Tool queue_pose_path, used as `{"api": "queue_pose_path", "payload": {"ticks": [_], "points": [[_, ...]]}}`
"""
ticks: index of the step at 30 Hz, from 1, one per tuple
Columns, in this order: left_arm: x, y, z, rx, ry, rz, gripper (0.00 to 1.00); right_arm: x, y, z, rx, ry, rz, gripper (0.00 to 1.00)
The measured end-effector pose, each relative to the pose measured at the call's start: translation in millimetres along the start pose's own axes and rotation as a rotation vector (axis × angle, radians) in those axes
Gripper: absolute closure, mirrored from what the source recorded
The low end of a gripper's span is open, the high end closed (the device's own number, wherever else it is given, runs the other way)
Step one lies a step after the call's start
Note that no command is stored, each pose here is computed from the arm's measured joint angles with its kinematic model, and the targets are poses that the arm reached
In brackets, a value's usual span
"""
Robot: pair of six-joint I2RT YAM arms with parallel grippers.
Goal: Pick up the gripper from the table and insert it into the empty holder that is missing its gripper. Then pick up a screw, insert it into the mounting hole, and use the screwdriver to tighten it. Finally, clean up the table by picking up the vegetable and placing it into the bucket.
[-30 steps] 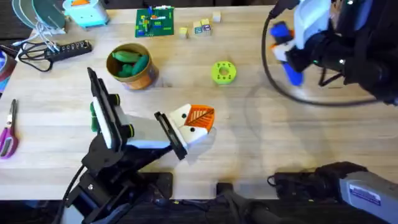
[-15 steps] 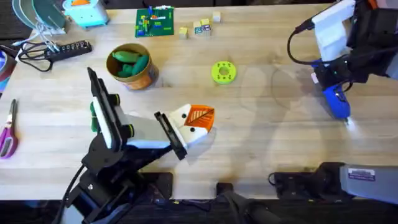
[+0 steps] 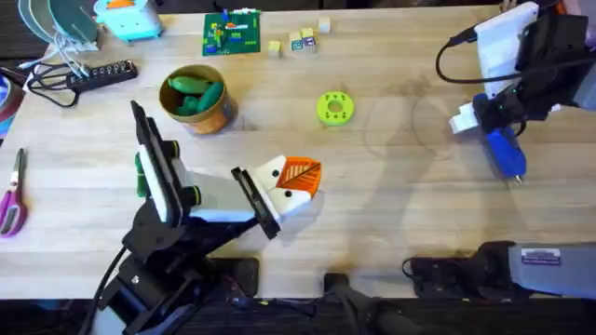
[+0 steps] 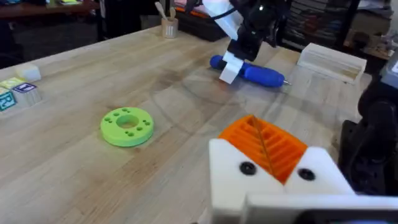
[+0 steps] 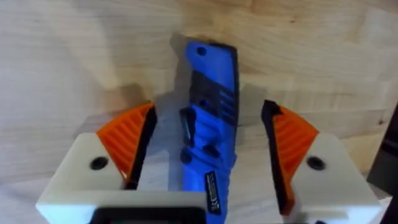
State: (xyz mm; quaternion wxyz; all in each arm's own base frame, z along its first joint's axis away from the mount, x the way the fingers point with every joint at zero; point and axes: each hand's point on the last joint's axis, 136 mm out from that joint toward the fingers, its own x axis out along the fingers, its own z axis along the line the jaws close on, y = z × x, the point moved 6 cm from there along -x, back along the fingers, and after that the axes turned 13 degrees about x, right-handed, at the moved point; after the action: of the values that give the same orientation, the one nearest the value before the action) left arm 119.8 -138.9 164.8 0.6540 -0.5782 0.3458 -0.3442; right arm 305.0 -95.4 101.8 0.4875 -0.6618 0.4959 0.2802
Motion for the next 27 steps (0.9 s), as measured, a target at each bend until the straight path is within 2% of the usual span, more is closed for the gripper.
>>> {"api": "queue_pose_path", "payload": {"ticks": [5,6,11,12,20,27], "points": [[0.0,0.0,0.0,0.001,0.000,0.000,0.981,-10.7,6.6,9.6,-0.012,-0.030,0.030,0.010],[0.0,0.0,0.1,0.006,-0.001,0.000,0.890,-13.2,7.5,11.4,-0.010,-0.035,0.032,0.009],[0.0,0.0,0.0,0.006,0.000,0.000,0.094,-35.0,4.9,16.8,0.037,-0.057,0.010,0.011],[0.0,0.0,0.0,0.005,0.000,0.000,0.031,-41.7,0.9,16.8,0.050,-0.058,-0.011,0.009],[0.0,0.1,1.1,0.006,-0.009,0.001,0.008,-106.1,-33.4,26.3,0.065,-0.096,-0.248,0.010],[-1.1,1.0,9.3,-0.027,-0.085,0.020,0.008,-122.8,-35.7,46.4,0.013,-0.140,-0.296,0.010]]}}
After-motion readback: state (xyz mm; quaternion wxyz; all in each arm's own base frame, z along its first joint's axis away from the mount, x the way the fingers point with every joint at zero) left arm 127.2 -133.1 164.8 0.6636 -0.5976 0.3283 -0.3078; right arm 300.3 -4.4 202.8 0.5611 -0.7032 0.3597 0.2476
